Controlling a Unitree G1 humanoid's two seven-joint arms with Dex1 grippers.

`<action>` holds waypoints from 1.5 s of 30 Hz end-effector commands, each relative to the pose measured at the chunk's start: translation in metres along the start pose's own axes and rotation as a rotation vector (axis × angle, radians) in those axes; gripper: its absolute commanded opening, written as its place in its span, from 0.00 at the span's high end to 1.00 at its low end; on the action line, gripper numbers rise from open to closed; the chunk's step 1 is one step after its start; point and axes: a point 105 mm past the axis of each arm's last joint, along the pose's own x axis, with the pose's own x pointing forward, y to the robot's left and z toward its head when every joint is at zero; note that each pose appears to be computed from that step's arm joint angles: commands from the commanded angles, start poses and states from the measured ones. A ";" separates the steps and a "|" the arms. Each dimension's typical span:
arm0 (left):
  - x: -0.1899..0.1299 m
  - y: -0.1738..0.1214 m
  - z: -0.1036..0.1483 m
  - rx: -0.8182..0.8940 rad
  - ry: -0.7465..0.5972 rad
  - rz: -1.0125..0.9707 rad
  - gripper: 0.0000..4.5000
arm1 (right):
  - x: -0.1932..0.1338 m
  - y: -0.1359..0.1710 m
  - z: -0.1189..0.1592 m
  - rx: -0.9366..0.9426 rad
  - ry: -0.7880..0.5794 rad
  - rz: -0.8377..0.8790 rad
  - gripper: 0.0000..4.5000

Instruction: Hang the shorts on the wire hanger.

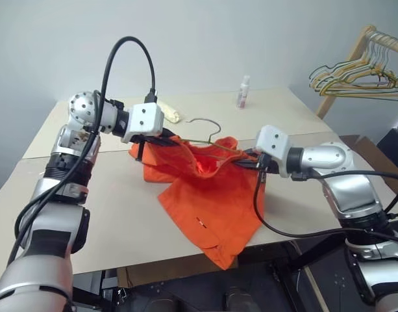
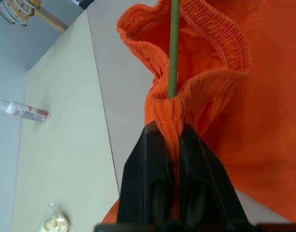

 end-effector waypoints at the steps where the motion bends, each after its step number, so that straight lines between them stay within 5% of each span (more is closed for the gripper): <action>1: -0.008 0.022 0.011 -0.028 -0.100 0.139 0.79 | -0.010 -0.014 0.014 -0.067 -0.035 -0.061 1.00; 12: -0.032 0.040 -0.012 -0.071 -0.051 0.317 0.01 | -0.038 -0.026 -0.001 0.030 0.020 -0.169 1.00; 18: -0.039 0.046 0.006 -0.143 -0.268 0.428 0.01 | -0.077 -0.039 -0.033 0.174 0.155 -0.380 1.00; 32: 0.006 -0.014 0.048 -0.450 -0.623 0.451 0.01 | -0.188 -0.064 -0.089 0.738 0.449 -1.224 1.00; 45: 0.024 -0.018 0.095 -0.514 -0.725 0.485 0.01 | -0.255 -0.093 -0.105 1.044 0.423 -1.821 1.00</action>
